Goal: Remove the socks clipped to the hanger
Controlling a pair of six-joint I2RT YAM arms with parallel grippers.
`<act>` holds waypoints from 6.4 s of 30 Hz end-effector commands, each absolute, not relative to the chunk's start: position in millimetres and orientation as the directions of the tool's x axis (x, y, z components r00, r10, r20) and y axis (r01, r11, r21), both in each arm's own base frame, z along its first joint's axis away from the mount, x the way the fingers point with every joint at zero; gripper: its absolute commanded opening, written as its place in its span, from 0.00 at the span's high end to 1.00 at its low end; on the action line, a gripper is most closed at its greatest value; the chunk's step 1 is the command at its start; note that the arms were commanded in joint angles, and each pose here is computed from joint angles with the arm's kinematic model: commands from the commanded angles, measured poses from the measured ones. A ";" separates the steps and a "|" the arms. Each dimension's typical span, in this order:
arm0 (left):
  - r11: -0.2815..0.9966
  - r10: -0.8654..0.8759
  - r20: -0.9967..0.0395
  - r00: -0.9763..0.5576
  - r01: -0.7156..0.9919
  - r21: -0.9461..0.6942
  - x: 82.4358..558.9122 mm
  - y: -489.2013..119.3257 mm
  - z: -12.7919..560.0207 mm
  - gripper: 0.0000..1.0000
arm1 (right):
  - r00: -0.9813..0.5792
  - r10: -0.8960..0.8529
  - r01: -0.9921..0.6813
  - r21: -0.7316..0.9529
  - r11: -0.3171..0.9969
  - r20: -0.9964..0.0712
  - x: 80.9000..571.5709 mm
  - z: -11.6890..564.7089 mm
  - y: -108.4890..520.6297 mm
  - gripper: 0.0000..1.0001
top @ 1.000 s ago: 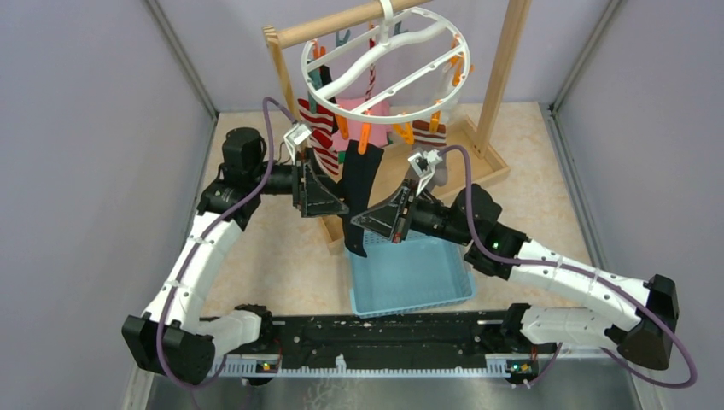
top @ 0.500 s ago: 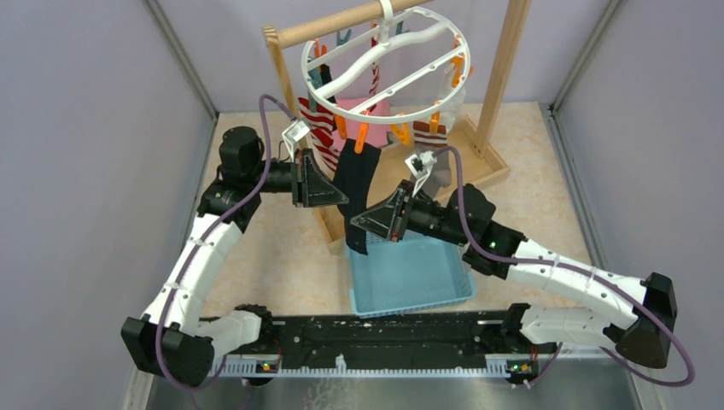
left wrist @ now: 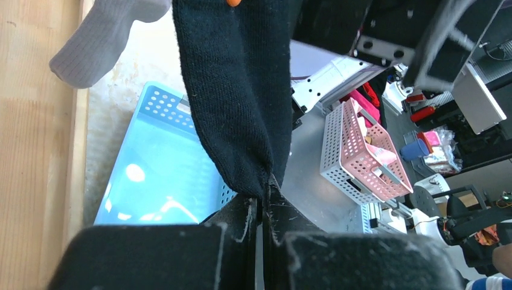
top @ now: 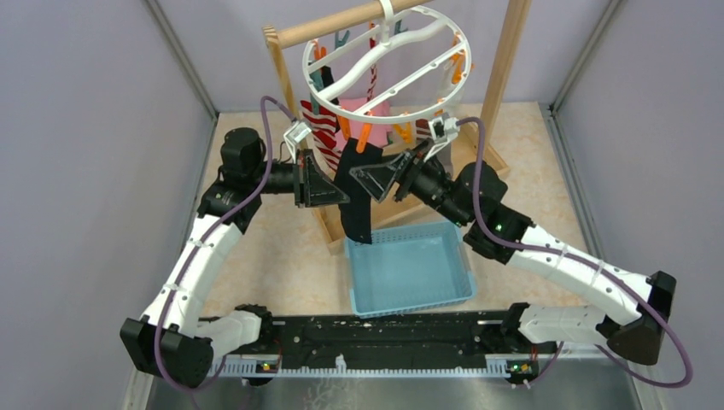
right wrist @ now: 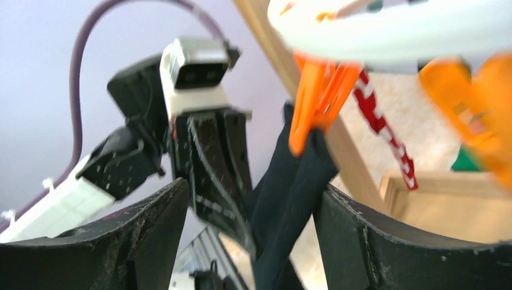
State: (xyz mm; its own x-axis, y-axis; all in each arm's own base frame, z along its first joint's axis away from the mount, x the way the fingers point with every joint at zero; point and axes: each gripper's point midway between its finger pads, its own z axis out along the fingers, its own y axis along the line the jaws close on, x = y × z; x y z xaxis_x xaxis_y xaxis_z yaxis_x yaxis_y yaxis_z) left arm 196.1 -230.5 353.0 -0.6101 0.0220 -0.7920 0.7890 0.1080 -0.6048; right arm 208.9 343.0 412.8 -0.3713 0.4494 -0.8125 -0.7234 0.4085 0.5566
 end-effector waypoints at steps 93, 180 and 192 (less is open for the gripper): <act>0.080 0.578 -0.816 -0.010 0.996 0.044 168.8 -260.2 272.4 0.01 | -0.209 0.513 -0.475 0.545 0.691 -0.832 289.9 406.9 242.1 0.61; -0.026 0.082 -0.935 -0.345 0.937 -0.348 161.0 -212.6 378.7 0.03 | -0.583 0.240 -0.802 0.598 -0.014 -0.776 159.5 408.0 382.0 1.00; 0.000 0.066 -0.933 -0.353 0.935 -0.354 166.7 -213.9 385.7 0.94 | -0.590 0.264 -0.778 0.624 0.066 -0.763 174.6 404.7 372.3 0.71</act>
